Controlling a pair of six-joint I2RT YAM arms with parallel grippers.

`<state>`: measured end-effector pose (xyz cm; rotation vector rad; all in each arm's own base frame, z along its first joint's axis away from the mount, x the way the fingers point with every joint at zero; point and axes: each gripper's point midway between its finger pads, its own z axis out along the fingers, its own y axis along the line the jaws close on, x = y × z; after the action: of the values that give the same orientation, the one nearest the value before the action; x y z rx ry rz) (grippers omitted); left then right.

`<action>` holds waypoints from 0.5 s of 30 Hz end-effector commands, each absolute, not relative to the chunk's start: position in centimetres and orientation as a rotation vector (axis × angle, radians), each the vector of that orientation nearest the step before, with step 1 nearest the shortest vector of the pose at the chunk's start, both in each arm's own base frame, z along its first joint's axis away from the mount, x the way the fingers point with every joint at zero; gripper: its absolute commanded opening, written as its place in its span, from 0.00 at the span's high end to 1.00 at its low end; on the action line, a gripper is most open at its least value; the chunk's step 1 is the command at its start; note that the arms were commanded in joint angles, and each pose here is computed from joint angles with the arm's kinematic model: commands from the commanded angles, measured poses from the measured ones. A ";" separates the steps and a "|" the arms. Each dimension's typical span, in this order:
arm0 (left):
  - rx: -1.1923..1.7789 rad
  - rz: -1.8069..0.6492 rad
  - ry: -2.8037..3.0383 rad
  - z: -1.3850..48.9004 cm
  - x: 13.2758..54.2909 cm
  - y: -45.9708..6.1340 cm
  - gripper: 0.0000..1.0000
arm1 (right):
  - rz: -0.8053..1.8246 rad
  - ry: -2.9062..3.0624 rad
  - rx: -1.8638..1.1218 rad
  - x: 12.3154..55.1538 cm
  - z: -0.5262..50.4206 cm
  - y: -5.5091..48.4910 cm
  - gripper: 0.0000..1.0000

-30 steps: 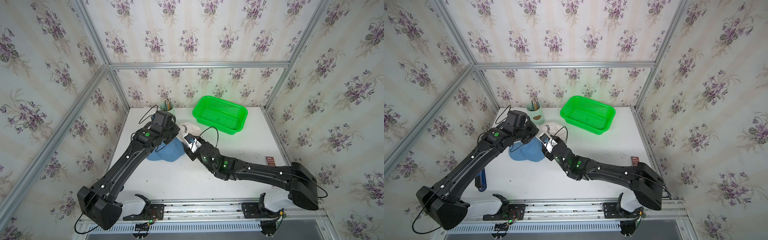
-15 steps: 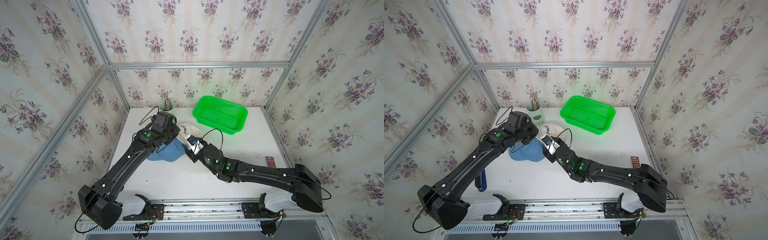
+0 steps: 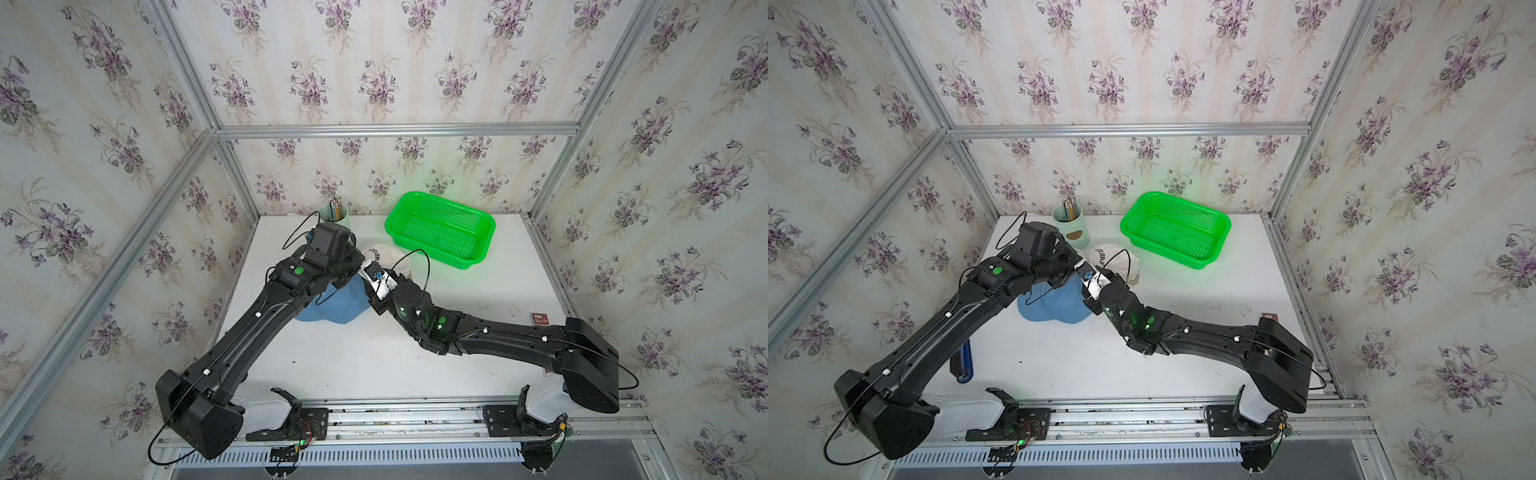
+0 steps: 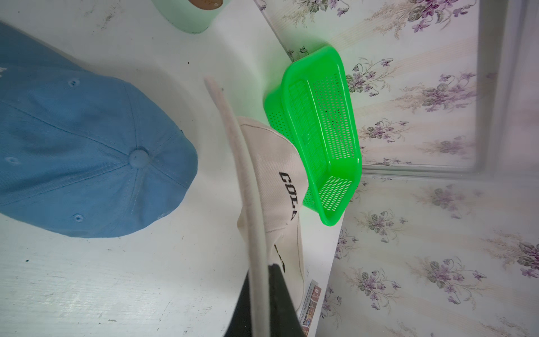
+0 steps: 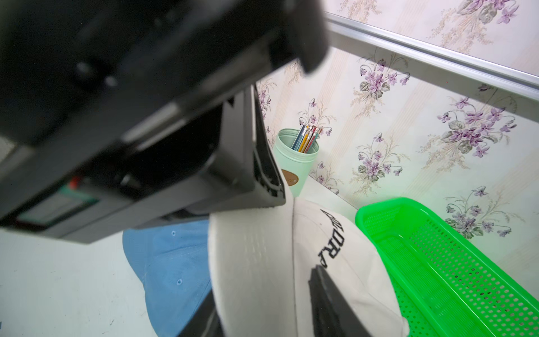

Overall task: Turn the baseball cap inside out
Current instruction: Turn over the baseball cap.

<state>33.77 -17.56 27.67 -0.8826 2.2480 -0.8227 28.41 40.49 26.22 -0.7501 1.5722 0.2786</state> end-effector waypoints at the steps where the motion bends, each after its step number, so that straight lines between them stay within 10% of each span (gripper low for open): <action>1: -0.852 -0.861 2.266 28.0 33.2 -18.1 1.00 | 0.219 1.593 -0.719 30.1 26.1 39.8 0.71; 5: -0.831 -0.874 2.266 28.4 33.1 -18.2 1.00 | 0.240 1.624 -0.697 31.2 25.8 39.4 0.97; 9: -0.792 -0.867 2.266 28.5 33.4 -18.4 0.89 | 0.306 1.667 -0.676 31.6 26.2 39.1 1.00; 15: -0.583 -0.903 2.228 30.3 34.3 -19.7 0.46 | 0.411 1.752 -0.636 31.8 25.3 37.6 1.00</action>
<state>34.75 -18.46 29.33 -0.7814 2.1961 -0.8830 31.09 39.33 26.81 -0.7326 1.6398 0.3774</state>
